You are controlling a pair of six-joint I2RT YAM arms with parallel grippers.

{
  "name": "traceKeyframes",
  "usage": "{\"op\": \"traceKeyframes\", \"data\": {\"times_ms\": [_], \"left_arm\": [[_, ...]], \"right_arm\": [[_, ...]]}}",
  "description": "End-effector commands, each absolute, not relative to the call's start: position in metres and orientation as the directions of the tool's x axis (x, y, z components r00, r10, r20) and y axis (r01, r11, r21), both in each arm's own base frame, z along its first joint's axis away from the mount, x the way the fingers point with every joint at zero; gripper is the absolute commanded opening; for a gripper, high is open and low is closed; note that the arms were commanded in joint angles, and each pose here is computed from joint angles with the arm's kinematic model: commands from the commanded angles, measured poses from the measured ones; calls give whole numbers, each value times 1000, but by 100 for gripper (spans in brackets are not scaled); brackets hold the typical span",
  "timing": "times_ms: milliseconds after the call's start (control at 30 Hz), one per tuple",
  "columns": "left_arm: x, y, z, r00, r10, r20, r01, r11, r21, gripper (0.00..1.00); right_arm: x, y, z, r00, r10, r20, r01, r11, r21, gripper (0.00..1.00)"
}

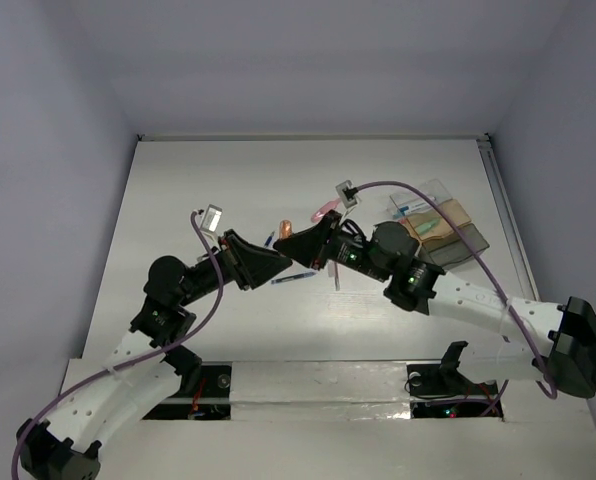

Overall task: Sort the stationery into containers
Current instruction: Place the pen in the storage box.

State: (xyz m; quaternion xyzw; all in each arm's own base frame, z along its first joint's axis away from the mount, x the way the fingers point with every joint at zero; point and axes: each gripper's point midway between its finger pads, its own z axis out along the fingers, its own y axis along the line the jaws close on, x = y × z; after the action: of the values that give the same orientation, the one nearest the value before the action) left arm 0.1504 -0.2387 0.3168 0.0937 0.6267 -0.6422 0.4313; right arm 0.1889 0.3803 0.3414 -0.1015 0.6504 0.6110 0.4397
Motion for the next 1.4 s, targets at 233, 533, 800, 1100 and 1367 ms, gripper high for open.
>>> {"op": "traceKeyframes", "data": {"times_ms": [233, 533, 800, 1100, 1367], "left_arm": [[144, -224, 326, -492, -392, -777, 738, 286, -611, 89], [153, -185, 326, -322, -283, -904, 709, 561, -428, 99], [152, -158, 335, -172, -306, -936, 684, 646, -337, 99], [165, -157, 313, -186, -309, -933, 633, 688, -355, 99], [159, -161, 314, -177, -308, -935, 665, 663, -344, 99]], "right_arm": [[319, 225, 309, -348, 669, -657, -350, 558, 753, 0], [370, 62, 233, -152, 728, -668, 109, 684, 721, 0], [387, 14, 181, -149, 719, -679, 321, 684, 654, 0], [390, 0, 143, -204, 715, -668, 443, 676, 589, 8], [393, -3, 127, -217, 728, -651, 476, 661, 580, 29]]}}
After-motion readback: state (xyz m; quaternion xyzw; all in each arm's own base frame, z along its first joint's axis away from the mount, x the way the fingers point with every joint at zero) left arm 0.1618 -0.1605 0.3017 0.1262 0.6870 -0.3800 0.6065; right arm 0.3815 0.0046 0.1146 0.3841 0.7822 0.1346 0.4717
